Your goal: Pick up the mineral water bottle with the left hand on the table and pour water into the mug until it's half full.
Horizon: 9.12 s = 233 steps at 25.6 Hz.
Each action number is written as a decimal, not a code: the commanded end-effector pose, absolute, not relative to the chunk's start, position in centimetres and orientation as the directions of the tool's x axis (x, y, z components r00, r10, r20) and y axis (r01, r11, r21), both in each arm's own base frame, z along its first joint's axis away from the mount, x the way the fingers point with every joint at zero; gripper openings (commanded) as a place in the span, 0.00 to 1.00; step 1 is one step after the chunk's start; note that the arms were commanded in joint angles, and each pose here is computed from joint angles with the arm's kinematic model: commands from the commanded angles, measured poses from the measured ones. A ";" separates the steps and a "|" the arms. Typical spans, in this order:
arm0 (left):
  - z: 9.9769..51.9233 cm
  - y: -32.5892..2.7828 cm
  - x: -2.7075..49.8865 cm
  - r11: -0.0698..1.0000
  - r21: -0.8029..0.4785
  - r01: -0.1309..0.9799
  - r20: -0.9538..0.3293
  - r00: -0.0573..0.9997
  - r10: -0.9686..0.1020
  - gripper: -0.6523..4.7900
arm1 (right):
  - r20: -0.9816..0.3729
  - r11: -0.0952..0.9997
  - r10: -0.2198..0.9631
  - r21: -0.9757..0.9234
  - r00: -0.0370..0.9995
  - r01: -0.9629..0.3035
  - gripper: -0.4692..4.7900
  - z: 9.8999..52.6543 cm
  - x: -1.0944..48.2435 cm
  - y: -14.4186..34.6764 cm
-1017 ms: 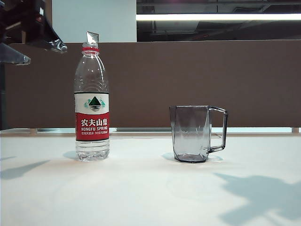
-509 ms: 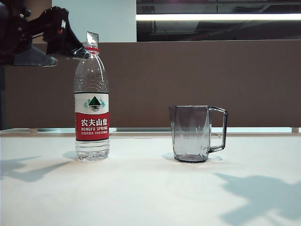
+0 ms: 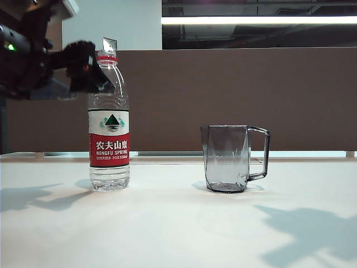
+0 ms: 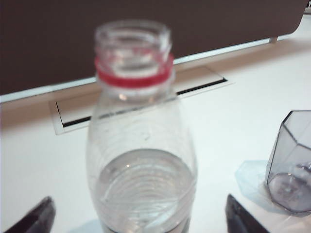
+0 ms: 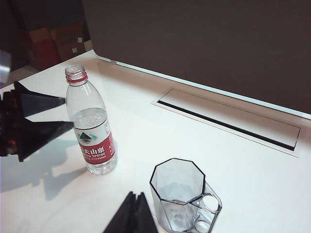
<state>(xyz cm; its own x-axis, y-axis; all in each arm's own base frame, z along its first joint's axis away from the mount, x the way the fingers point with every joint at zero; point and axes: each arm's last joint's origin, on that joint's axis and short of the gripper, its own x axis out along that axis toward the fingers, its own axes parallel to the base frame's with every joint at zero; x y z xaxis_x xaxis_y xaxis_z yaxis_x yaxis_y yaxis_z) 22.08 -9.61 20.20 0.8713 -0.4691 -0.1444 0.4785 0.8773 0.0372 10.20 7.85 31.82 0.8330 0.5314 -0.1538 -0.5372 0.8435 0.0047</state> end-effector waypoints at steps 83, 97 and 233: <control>21.1 -20.5 36.1 0.675 0.468 0.570 -0.178 0.809 -0.560 0.44 | -0.226 0.838 0.531 0.001 0.817 -0.545 0.09 31.4 9.7 7.5; 19.5 -22.7 35.1 0.436 0.710 0.553 -0.229 0.767 -0.599 0.44 | -0.223 0.838 0.532 0.002 0.817 -0.545 0.09 31.4 9.7 7.5; 19.2 -22.0 36.5 -0.084 0.996 0.039 -0.081 0.806 -0.587 0.44 | -0.219 0.817 0.564 0.010 0.796 -0.576 0.09 31.5 9.6 7.5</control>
